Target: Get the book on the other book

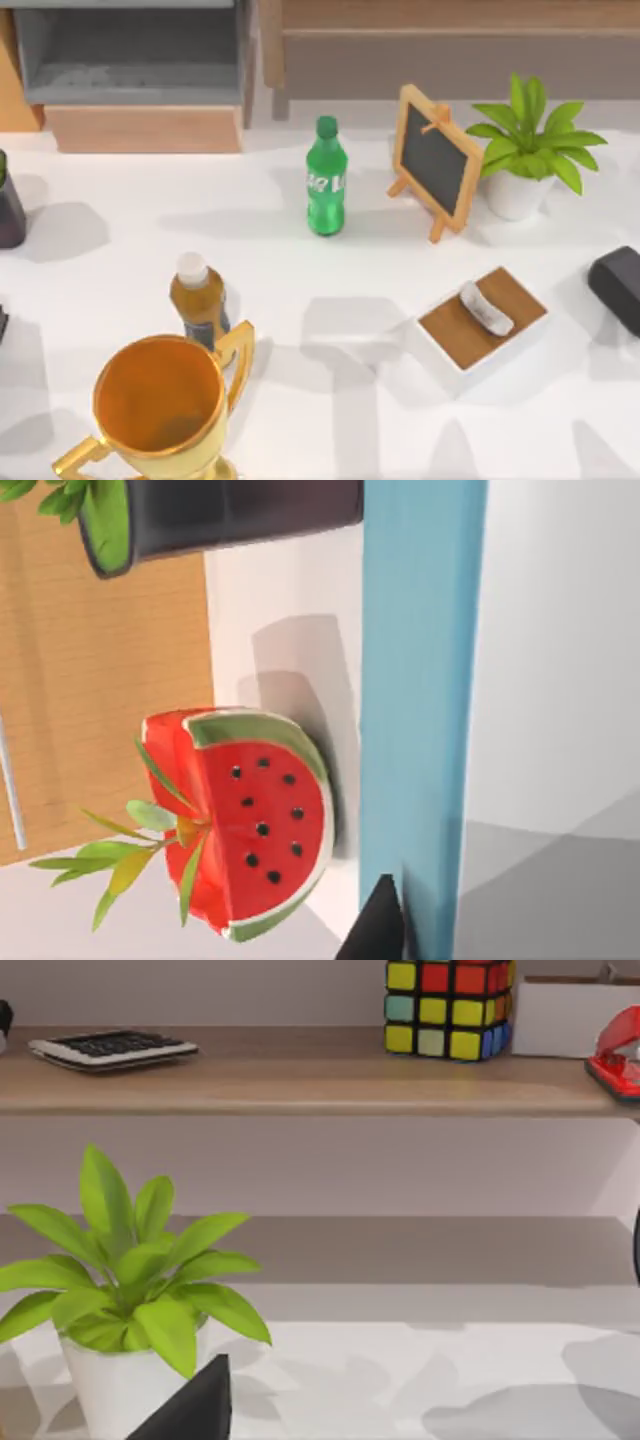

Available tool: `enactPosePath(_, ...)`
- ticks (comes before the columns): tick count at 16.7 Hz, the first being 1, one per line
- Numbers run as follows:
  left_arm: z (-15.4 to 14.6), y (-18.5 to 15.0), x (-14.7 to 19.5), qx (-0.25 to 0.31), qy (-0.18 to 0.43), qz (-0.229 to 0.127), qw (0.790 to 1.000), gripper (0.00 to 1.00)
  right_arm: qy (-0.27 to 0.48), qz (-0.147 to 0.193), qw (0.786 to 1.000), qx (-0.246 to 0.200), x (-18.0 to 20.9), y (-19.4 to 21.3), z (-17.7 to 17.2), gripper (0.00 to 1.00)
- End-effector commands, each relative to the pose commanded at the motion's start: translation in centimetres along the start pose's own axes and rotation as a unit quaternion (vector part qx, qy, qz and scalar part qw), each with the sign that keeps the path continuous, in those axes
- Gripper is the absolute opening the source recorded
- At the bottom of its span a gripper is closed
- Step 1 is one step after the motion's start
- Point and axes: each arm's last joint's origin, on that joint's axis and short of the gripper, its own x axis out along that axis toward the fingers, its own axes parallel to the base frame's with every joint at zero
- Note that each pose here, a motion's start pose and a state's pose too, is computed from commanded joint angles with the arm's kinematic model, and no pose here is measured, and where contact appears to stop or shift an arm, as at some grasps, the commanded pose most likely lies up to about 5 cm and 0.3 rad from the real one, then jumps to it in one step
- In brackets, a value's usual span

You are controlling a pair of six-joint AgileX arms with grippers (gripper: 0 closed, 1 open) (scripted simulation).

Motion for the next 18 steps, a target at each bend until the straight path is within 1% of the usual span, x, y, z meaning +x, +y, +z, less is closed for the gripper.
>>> enactPosePath(13, 0.0, 0.06, 0.5, 0.0, 0.0, 0.0, 1.0, 0.0, 0.0, 0.0, 1.0, 0.0, 0.0, 0.0, 0.0, 1.0)
enactPosePath(18, 0.0, 0.06, 0.5, 0.0, 0.0, 0.0, 1.0, 0.38, 0.0, 0.0, 1.0, 0.0, 0.0, 0.0, 0.0, 1.0)
